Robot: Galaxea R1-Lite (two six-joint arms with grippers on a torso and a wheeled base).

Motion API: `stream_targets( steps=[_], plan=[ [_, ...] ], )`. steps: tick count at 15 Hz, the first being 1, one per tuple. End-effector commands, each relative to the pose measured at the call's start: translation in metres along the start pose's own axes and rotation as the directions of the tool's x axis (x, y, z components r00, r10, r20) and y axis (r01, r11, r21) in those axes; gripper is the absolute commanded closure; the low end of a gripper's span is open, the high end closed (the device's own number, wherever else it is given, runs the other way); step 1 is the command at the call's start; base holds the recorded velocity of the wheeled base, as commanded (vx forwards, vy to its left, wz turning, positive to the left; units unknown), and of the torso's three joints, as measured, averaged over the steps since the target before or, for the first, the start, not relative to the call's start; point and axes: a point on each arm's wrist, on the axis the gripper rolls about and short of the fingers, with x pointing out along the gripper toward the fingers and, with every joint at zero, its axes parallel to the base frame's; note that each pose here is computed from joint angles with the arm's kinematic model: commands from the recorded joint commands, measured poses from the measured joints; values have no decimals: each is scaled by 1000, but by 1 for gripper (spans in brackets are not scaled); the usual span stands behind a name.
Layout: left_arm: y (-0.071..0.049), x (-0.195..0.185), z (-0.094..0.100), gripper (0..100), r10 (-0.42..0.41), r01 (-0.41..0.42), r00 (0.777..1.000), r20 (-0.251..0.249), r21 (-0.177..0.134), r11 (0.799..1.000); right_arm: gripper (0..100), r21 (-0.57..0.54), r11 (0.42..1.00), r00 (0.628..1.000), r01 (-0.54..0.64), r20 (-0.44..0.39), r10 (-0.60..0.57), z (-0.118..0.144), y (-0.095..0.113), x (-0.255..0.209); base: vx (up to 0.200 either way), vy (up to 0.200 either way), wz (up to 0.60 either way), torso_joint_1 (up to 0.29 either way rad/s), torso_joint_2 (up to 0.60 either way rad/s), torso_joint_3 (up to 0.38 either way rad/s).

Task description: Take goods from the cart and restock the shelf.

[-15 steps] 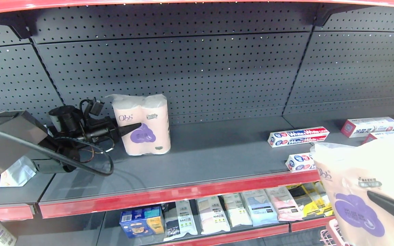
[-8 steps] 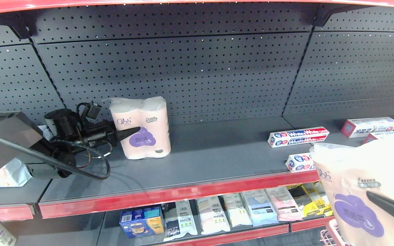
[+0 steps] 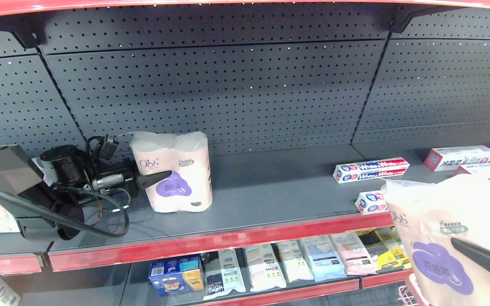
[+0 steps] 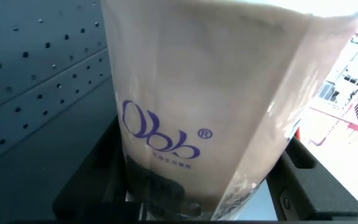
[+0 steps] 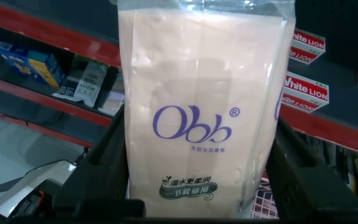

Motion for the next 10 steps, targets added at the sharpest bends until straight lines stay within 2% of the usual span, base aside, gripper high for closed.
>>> stream_targets(
  steps=[1,3,5,6,7,10],
  plan=[
    [-11,-5,4,100,3,-3,1000,5,-8,1000,100,3,1000,1000,-3,-9,3,0,-1,2,0,0,0,0,0,0],
    [-20,-9,10,100,2,-2,1000,11,-11,1000,100,4,1000,1000,-4,-14,5,-1,0,3,0,0,0,0,0,0],
    [-24,-12,9,100,2,-2,1000,12,-8,1000,100,5,1000,1000,-5,-16,6,0,-1,4,0,0,0,0,0,0],
    [-28,-15,5,100,4,-4,1000,8,-17,1000,100,3,1000,1000,-8,-19,8,-1,-1,5,0,0,0,0,0,0],
    [-33,-17,0,100,4,-4,1000,-4,-43,999,100,2,1000,1000,-8,-20,8,-1,-1,5,0,0,0,0,0,0],
    [-39,-21,-7,100,4,-5,1000,-21,-76,997,100,2,1000,1000,-8,-20,8,-1,-1,5,0,0,0,0,0,0]
  ],
)
